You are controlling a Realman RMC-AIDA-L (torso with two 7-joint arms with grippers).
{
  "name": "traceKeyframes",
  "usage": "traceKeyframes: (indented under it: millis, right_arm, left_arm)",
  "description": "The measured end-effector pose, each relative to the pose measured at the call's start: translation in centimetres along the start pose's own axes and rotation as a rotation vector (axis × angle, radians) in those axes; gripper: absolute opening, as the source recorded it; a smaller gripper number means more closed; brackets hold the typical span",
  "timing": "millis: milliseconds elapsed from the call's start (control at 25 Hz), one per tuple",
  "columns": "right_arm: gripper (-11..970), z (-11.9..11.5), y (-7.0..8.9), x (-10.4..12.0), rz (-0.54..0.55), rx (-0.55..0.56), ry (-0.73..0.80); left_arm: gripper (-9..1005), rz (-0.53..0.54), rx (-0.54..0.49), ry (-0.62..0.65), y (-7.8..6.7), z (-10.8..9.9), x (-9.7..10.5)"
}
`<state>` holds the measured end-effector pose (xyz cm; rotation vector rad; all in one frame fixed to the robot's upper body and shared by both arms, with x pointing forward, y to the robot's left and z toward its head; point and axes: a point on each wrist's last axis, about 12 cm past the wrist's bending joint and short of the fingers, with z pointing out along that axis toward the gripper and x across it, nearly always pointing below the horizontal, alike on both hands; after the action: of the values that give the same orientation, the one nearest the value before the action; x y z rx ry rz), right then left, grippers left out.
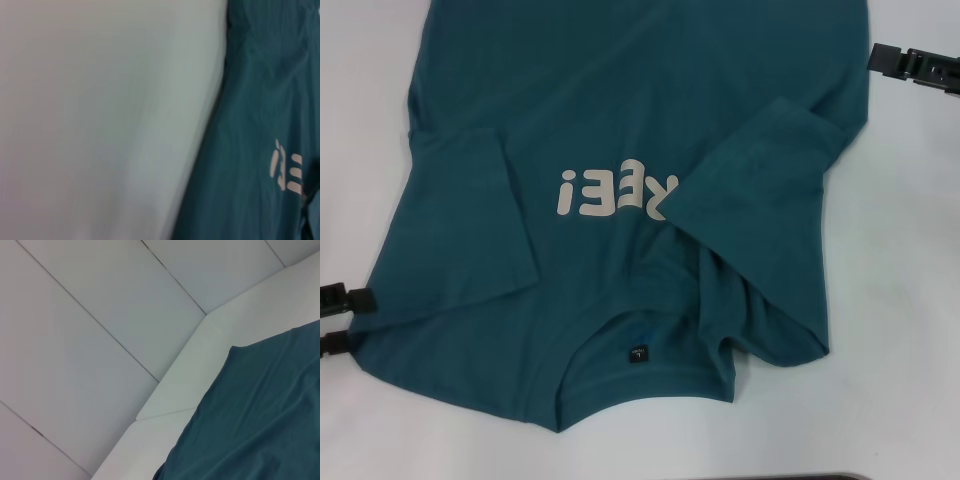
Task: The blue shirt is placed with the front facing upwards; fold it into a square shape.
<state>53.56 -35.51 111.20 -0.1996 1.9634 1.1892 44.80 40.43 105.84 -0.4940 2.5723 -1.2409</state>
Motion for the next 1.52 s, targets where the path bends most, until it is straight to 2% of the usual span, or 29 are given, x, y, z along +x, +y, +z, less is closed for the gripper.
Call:
traceKeyframes:
  millis: [320,720,1520]
  right_arm:
    - [943,0.0,0.0,0.0,0.0,-0.002,0.0]
    - [943,0.1,0.0,0.1,0.003,-0.002,0.0]
    - [943,-0.1,0.0,0.2,0.003,-0.004,0.002]
  left_arm:
    - [887,0.034,0.038,0.028,-1.0,0.6,-0.3]
    - [887,0.017,0.008,-0.037,-0.2,-0.4,-0.5]
    - [887,0.023,-0.006,-0.005,0.1,-0.1,0.2]
